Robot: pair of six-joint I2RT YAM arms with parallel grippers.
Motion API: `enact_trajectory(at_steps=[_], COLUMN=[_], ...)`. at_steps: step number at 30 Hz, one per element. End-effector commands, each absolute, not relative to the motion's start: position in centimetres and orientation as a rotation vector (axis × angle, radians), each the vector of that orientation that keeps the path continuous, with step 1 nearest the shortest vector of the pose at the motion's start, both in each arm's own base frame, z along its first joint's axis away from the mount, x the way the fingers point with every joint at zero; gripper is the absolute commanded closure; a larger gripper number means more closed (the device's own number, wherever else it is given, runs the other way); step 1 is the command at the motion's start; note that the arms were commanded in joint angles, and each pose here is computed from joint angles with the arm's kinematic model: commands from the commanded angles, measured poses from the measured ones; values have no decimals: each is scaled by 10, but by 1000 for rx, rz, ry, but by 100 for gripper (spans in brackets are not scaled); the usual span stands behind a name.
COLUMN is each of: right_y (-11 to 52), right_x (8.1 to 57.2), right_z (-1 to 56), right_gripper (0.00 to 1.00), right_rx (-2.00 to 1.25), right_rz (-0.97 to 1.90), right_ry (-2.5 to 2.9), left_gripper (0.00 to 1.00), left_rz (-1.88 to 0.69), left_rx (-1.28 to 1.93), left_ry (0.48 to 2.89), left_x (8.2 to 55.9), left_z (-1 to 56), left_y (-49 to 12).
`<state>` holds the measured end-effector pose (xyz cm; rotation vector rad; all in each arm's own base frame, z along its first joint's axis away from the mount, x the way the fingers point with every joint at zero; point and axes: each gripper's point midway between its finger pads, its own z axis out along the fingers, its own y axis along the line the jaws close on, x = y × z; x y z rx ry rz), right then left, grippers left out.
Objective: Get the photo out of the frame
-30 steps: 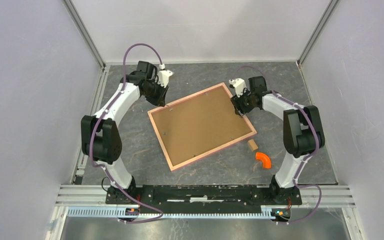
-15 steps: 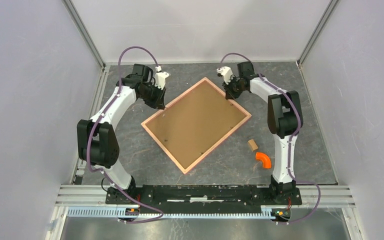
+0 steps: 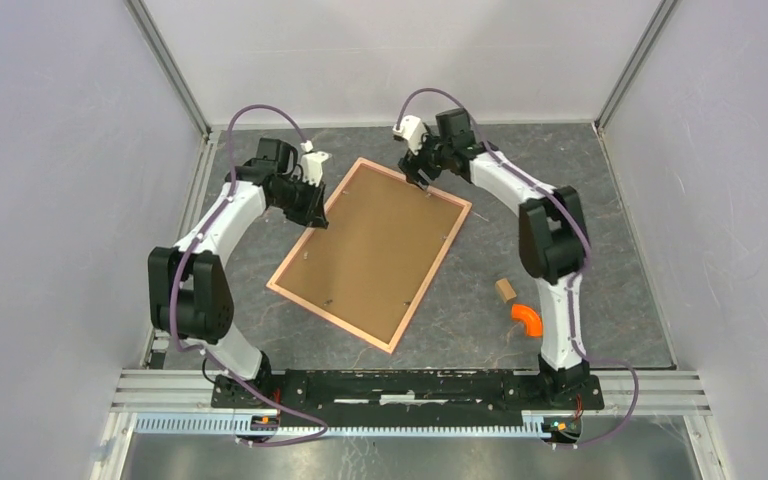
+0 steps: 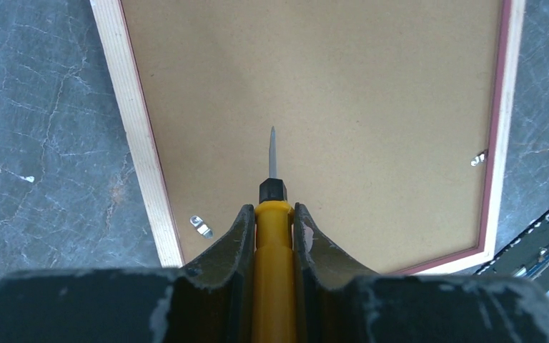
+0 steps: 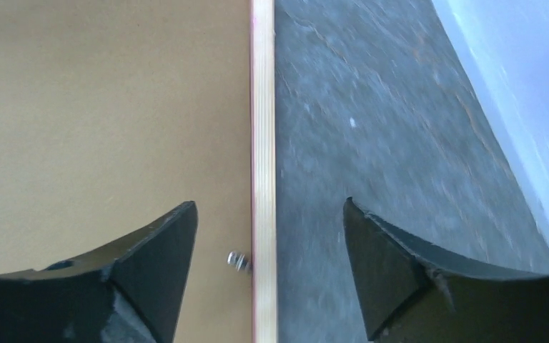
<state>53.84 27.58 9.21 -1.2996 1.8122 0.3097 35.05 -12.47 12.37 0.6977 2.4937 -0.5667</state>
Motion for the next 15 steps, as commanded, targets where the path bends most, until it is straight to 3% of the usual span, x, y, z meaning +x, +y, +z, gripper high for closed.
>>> enact_trajectory(at_steps=[1,6,11,15], right_y=[244,208,179,189], right_x=[509,441,388,359], right_z=[196,187,168,148], right_gripper=[14,2,2,2], right_rx=[-964,-785,-422,-403], right_rz=[321,324,469,696], right_ry=[1812,1930,2025,2054], left_gripper=[98,98,98,98], left_rz=[-622,-651,-653,-646], left_rx=[636,614,603,594], left_ry=[2373,2326,2287,2274], left_x=[352,348,345,344], left_z=[158,169,178,183], left_y=[-133,-134,-133,-131])
